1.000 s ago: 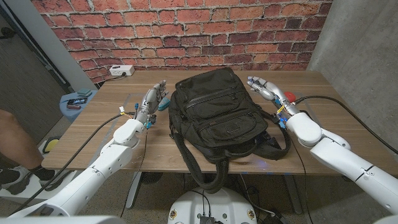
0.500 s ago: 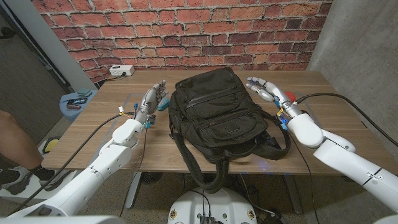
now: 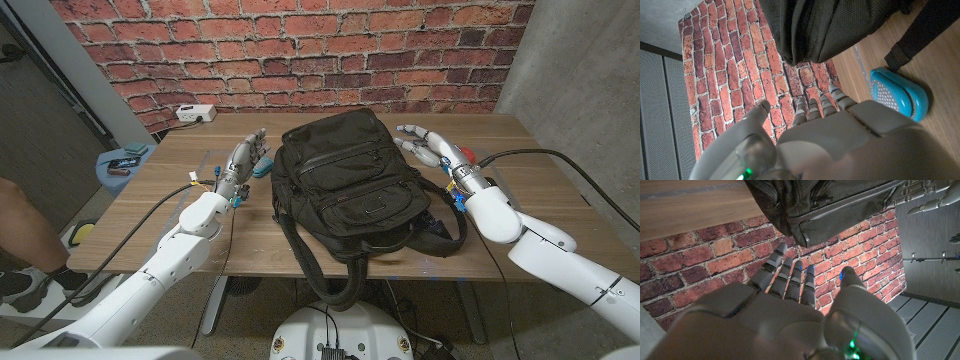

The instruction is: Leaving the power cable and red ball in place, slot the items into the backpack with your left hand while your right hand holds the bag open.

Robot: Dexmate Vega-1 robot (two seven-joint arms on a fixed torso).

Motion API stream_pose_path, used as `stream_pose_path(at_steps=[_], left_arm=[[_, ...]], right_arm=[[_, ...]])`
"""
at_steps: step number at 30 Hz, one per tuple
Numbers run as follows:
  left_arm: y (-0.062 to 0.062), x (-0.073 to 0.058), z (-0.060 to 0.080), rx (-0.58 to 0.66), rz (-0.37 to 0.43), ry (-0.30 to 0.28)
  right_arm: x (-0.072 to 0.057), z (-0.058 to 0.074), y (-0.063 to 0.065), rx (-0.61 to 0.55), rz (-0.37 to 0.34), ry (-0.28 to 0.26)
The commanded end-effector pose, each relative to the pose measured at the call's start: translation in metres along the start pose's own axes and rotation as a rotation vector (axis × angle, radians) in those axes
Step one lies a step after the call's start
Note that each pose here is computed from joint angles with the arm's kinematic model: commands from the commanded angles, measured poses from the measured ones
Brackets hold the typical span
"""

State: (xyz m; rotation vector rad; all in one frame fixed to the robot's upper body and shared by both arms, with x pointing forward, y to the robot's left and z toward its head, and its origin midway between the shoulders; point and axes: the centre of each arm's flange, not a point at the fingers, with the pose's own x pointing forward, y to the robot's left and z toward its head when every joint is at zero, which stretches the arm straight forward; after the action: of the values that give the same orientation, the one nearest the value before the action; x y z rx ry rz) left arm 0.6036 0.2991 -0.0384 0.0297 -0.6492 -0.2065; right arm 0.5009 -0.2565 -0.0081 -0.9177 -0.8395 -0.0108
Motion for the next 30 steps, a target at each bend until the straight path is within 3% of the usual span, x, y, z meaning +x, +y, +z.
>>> stream_pose_path(at_steps=[1, 30], left_arm=[[-0.001, -0.001, 0.001, 0.004, -0.002, 0.004], [-0.006, -0.016, -0.002, 0.003, -0.008, 0.006]], right_arm=[[-0.012, 0.008, -0.001, -0.091, 0.008, -0.009], [-0.051, 0.017, 0.004, -0.349, -0.015, -0.029]])
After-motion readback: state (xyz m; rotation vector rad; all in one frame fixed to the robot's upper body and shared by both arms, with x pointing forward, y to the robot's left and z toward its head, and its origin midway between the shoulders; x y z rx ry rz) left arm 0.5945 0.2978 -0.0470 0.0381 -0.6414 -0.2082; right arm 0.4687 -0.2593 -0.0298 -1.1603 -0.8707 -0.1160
